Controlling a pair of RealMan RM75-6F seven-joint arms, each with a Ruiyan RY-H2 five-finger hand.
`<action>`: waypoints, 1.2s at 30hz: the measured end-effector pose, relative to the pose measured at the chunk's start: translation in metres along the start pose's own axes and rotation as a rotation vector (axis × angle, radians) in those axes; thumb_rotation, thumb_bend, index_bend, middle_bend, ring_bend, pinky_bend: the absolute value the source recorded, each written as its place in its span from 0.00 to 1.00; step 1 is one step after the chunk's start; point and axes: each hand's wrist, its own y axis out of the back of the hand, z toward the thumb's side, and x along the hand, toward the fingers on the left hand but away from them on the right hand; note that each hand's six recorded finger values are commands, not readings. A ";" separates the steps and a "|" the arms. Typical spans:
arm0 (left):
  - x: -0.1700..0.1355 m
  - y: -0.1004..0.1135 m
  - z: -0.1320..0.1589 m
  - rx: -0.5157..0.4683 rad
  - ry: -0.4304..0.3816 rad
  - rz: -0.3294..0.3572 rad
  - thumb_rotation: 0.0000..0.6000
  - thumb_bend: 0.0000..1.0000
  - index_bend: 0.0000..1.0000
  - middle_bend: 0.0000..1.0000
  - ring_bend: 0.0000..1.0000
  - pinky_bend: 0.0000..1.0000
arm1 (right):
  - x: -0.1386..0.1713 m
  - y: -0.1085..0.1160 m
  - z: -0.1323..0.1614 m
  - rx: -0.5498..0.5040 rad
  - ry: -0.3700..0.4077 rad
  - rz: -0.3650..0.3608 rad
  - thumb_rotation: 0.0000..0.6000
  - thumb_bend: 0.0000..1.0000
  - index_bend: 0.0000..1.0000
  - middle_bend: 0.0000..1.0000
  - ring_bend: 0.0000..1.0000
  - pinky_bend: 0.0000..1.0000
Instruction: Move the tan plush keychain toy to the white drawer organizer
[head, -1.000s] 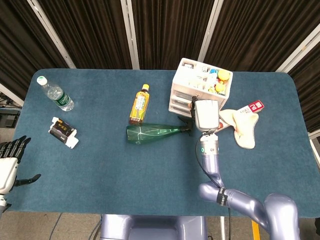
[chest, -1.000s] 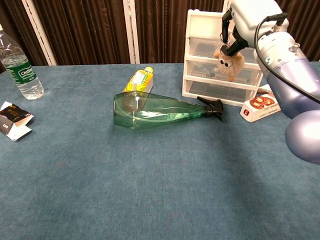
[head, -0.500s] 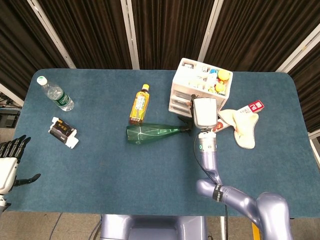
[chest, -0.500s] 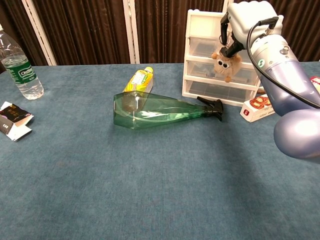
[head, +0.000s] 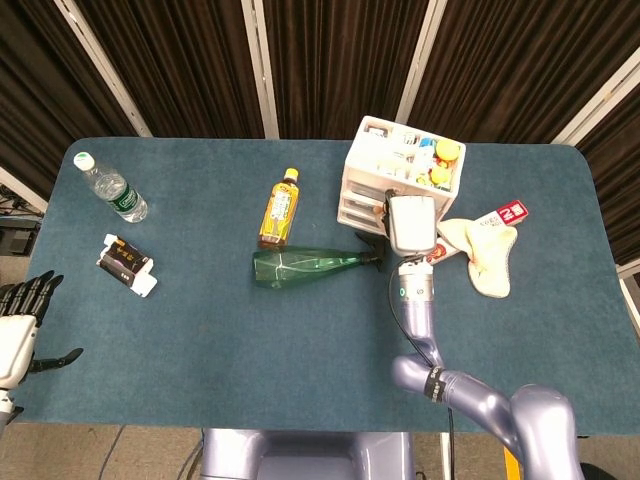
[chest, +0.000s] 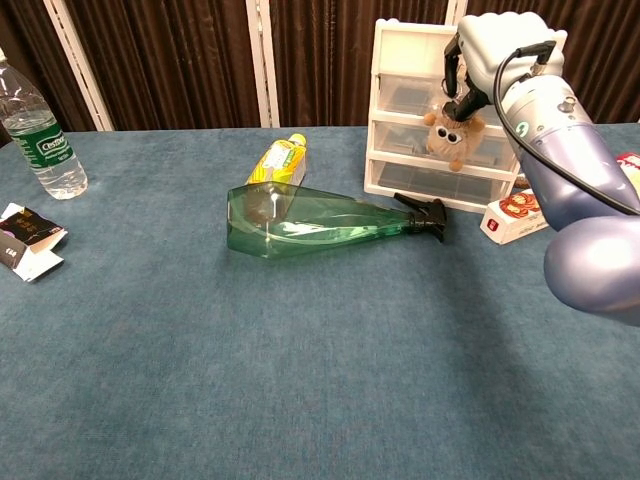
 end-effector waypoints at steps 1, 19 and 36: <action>0.000 0.000 0.000 -0.001 0.001 -0.001 1.00 0.02 0.00 0.00 0.00 0.00 | 0.000 0.000 0.000 -0.002 0.000 -0.001 1.00 0.29 0.64 1.00 1.00 0.90; 0.001 -0.002 -0.001 -0.006 0.010 -0.015 1.00 0.02 0.00 0.00 0.00 0.00 | -0.008 0.000 0.005 0.003 0.005 0.001 1.00 0.29 0.63 1.00 1.00 0.90; 0.002 -0.001 0.000 -0.007 0.006 -0.008 1.00 0.02 0.00 0.00 0.00 0.00 | -0.003 -0.001 0.010 -0.004 0.028 -0.015 1.00 0.19 0.45 1.00 1.00 0.90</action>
